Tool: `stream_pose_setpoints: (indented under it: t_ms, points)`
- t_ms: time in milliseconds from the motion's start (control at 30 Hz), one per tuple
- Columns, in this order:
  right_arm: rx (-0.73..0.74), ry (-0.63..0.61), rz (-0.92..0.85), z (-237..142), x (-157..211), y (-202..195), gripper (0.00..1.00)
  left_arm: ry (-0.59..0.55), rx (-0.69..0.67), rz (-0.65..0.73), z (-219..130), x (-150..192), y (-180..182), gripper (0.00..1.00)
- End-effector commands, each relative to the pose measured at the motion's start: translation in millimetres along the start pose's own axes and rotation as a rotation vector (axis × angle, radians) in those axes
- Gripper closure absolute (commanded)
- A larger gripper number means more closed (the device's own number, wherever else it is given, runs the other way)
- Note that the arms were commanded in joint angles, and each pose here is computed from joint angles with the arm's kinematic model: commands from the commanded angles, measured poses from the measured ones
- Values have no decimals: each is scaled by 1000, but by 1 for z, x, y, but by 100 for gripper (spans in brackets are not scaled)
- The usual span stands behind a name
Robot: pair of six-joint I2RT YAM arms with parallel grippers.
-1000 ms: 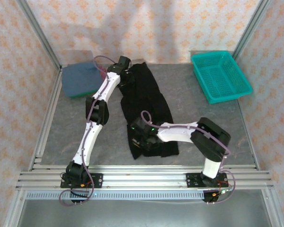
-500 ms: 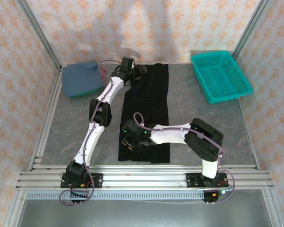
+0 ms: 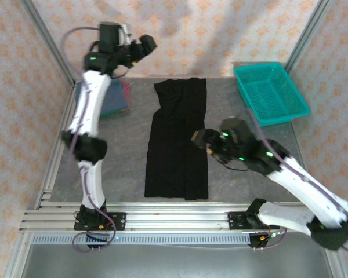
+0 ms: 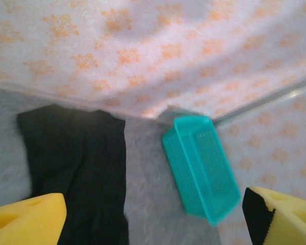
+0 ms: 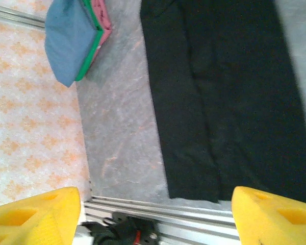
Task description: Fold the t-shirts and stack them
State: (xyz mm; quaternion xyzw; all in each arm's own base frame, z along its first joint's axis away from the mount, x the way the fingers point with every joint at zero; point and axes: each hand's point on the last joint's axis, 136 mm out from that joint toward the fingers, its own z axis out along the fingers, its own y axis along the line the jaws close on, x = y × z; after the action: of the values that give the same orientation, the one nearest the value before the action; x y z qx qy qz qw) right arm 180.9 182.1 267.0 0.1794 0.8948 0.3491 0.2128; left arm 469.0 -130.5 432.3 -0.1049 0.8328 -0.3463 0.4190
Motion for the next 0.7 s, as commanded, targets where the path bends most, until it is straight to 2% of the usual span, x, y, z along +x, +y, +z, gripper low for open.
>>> stream_pose_setpoints:
  t_ms: [0, 67, 167, 233, 333, 533, 667]
  points:
    - [167, 214, -50, 21, 47, -64, 24, 314, -183, -14, -19, 121, 57, 10]
    - [131, 306, -38, 41, 66, -71, 27, 407, -237, -73, -43, 179, 83, 12]
    - [162, 366, -18, 61, 84, -96, 31, 534, -299, -122, -66, 260, 111, 15]
    - [177, 408, -6, 74, 96, -110, 33, 592, -329, -179, -77, 311, 131, 18]
    - [203, 443, -9, 89, 111, -124, 35, 614, -392, -242, -91, 363, 165, 22]
    - [255, 465, -13, 110, 127, -146, 38, 643, -353, -355, -90, 427, 188, 28]
    - [254, 455, 6, 120, 129, -154, 39, 643, -347, -365, -86, 438, 193, 29]
